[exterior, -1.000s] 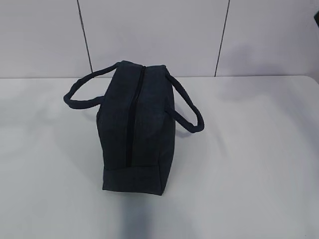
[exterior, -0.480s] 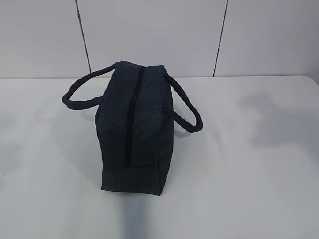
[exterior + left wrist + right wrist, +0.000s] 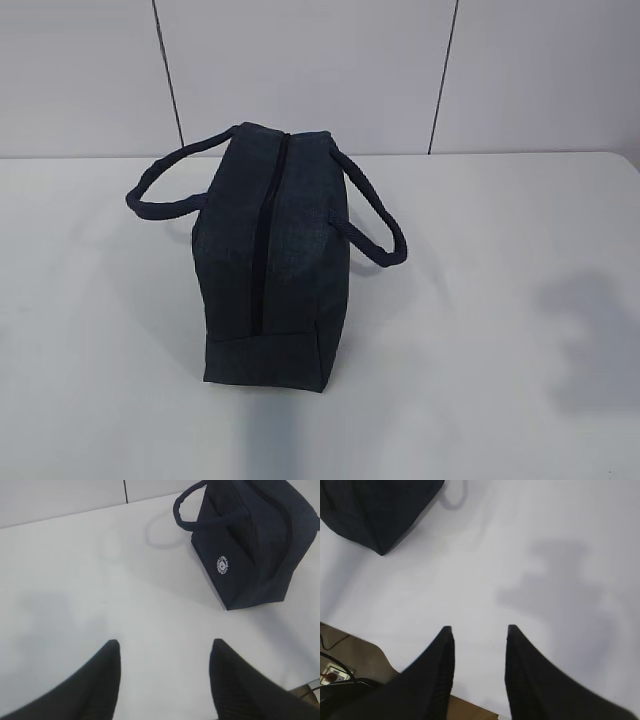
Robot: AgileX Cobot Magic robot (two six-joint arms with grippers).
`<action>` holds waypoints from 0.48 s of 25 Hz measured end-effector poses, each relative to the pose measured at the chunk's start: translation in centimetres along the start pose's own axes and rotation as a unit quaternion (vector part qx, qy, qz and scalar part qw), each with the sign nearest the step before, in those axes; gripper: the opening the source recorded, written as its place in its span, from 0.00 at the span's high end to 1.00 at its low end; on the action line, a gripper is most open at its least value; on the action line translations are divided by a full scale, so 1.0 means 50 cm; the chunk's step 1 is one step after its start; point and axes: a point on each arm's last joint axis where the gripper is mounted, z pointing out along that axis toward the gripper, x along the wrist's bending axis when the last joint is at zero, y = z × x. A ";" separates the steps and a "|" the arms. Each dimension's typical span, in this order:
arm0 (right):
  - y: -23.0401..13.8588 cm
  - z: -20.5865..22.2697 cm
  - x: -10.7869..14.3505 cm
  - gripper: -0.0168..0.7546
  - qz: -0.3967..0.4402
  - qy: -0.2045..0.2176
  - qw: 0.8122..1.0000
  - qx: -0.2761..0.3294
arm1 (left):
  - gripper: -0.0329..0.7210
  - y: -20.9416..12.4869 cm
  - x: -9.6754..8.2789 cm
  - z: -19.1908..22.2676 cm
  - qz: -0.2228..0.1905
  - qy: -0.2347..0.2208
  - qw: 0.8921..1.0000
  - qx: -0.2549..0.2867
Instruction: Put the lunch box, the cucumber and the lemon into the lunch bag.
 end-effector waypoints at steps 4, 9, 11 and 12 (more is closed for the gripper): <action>-0.060 -0.016 0.018 0.66 -0.001 -0.009 0.999 -0.038 | 0.41 -0.049 0.000 0.007 -0.003 -0.005 0.999 -0.037; -0.110 -0.039 0.032 0.66 -0.003 -0.029 0.996 -0.089 | 0.41 -0.098 0.000 0.028 -0.006 -0.012 0.998 -0.053; -0.122 -0.040 0.033 0.66 -0.005 -0.040 0.994 -0.104 | 0.41 -0.101 0.000 0.027 -0.006 -0.013 0.997 -0.069; -0.128 -0.039 0.031 0.66 -0.007 -0.049 0.993 -0.109 | 0.41 -0.101 0.000 0.025 -0.007 -0.013 0.997 -0.078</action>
